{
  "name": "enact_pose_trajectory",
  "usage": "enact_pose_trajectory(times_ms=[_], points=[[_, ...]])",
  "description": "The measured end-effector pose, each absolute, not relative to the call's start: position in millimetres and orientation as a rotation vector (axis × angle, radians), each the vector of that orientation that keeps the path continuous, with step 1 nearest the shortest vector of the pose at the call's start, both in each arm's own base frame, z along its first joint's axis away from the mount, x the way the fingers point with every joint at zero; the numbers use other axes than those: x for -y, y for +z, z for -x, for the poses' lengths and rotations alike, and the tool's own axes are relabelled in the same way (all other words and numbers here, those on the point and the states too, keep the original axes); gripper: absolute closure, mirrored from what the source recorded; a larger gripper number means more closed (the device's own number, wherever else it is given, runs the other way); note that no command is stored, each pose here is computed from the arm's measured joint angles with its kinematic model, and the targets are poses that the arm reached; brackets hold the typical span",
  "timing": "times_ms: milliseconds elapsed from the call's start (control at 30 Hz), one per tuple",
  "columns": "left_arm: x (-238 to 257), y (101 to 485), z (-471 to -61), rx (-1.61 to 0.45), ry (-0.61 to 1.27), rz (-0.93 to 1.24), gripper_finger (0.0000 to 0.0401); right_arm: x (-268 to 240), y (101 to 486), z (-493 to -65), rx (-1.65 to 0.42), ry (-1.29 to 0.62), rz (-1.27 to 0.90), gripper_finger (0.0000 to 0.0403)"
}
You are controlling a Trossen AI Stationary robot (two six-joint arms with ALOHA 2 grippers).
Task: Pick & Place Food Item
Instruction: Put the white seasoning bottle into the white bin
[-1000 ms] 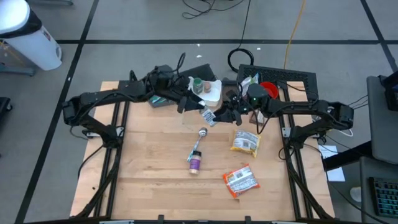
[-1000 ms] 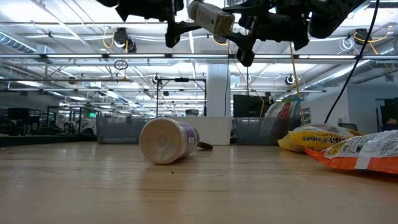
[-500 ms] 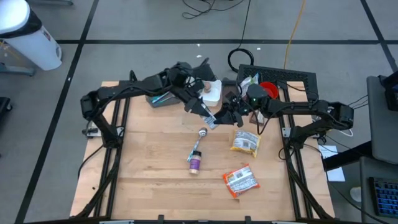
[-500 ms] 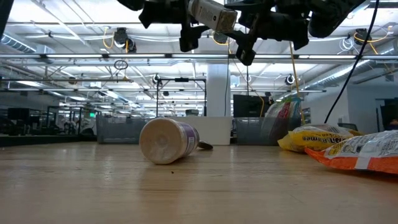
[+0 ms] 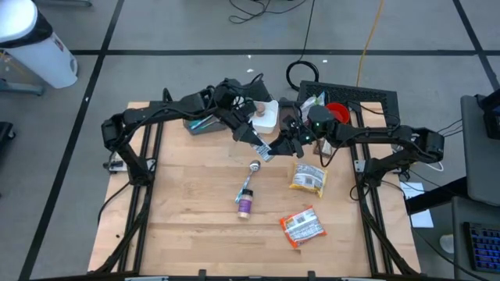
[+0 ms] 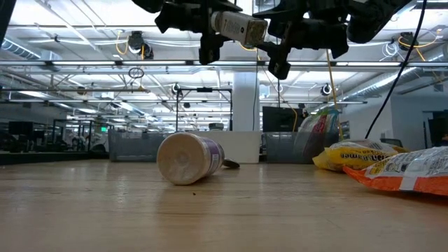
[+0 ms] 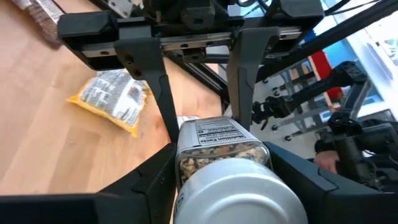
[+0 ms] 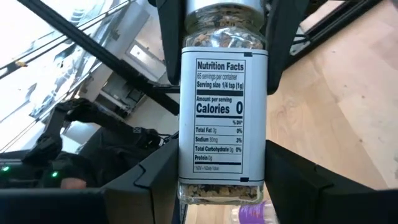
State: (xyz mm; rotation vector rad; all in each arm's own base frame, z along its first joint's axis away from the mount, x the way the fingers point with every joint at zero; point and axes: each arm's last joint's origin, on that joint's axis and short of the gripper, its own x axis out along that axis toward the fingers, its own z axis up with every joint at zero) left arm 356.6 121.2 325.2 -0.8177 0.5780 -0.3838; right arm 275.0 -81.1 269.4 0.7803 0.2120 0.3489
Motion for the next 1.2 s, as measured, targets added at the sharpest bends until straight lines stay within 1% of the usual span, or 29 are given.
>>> enact_pose_trajectory(times_ms=[367,400,433,567,667,733,833,1033,1100,1200], points=[[-121,325,-356,-0.563,-0.429,0.753,0.0188,81,270,-275,-0.211,0.366,-0.762,0.0213],[-121,326,-356,-0.56,-0.433,0.752,0.0188,82,270,-274,-0.209,0.365,-0.765,0.0207],[-123,327,-356,-0.554,-0.443,0.747,0.0188,82,271,-274,-0.205,0.369,-0.763,0.0192],[-131,338,-353,-0.515,-0.484,0.715,0.0191,87,273,-272,-0.194,0.372,-0.768,0.0112],[-142,349,-347,-0.504,-0.453,0.717,0.0191,93,273,-270,-0.192,0.346,-0.779,0.0073],[-151,360,-342,-0.491,-0.424,0.686,0.0192,98,271,-269,-0.195,0.321,-0.781,0.006],[-161,378,-328,-0.507,-0.343,0.629,0.0192,105,264,-266,-0.232,0.271,-0.803,0.0054],[-176,405,-305,-0.586,-0.066,0.421,0.0192,111,254,-261,-0.297,0.202,-0.806,0.0062],[-179,410,-299,-0.614,0.002,0.372,0.0192,110,254,-262,-0.297,0.187,-0.793,0.0062],[-184,408,-294,-0.661,0.078,0.357,0.0192,107,253,-264,-0.301,0.169,-0.781,0.0062]])
